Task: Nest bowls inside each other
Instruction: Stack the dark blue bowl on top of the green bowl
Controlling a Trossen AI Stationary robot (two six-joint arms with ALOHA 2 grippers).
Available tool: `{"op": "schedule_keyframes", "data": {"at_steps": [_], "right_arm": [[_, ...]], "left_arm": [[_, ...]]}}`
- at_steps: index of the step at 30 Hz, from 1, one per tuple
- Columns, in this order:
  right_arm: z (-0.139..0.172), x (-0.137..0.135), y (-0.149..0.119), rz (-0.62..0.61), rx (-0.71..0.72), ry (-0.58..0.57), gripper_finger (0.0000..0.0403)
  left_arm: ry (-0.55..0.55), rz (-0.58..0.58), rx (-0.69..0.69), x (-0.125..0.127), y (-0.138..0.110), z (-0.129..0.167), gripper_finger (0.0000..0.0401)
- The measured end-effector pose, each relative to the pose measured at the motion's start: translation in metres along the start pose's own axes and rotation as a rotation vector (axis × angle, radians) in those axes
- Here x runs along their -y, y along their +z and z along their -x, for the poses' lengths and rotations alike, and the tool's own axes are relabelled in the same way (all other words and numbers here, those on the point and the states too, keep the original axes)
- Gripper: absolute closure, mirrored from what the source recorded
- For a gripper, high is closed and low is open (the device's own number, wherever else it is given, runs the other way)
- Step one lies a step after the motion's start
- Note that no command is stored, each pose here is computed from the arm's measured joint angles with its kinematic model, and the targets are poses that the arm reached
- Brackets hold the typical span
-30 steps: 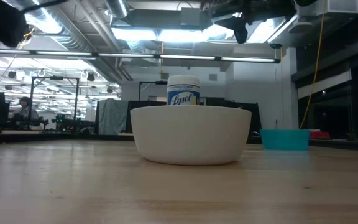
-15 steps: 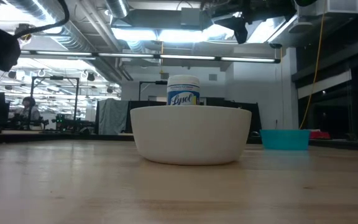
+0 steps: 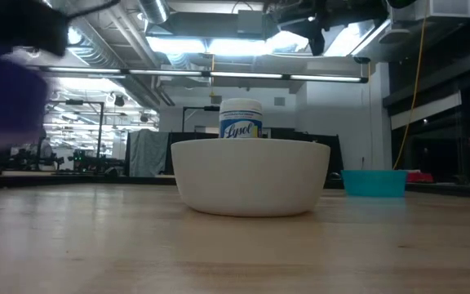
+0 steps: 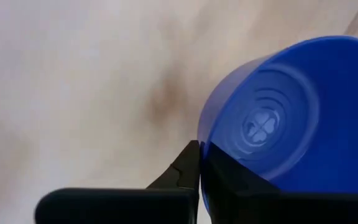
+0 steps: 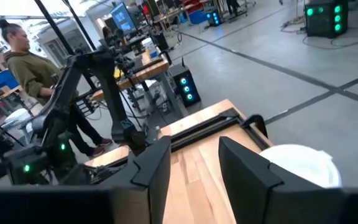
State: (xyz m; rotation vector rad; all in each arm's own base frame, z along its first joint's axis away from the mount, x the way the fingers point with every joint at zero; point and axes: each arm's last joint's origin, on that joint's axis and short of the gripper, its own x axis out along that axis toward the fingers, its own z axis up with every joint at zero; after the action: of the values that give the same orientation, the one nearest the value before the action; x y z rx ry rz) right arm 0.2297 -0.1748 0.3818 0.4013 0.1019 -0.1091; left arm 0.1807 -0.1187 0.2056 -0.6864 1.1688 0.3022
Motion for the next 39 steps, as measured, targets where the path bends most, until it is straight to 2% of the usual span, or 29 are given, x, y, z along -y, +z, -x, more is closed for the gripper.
{"op": "schedule_keyframes", "data": {"at_steps": [8, 12, 17, 25, 31, 39], "right_arm": [[0.0, -0.002, 0.005, 0.011, 0.045, 0.015, 0.0261], [0.0, -0.002, 0.005, 0.012, 0.046, 0.015, 0.0255], [0.0, -0.002, 0.006, 0.015, 0.051, 0.017, 0.0257], [0.0, -0.002, 0.006, 0.016, 0.047, 0.028, 0.0256], [0.0, -0.003, 0.005, 0.016, 0.041, 0.046, 0.0247], [0.0, -0.003, 0.005, 0.02, 0.035, 0.063, 0.0252]], "left_arm": [[-0.003, 0.004, 0.369, -0.015, 0.08, 0.087, 0.0397], [0.043, -0.031, 0.434, -0.026, 0.121, 0.104, 0.0398], [0.061, -0.118, 0.3, -0.028, 0.166, 0.081, 0.0398], [0.03, -0.277, 0.136, -0.001, 0.214, 0.027, 0.0399], [0.0, -0.328, 0.07, 0.012, 0.227, -0.002, 0.0399], [-0.012, -0.344, 0.017, 0.024, 0.224, -0.031, 0.0399]]}}
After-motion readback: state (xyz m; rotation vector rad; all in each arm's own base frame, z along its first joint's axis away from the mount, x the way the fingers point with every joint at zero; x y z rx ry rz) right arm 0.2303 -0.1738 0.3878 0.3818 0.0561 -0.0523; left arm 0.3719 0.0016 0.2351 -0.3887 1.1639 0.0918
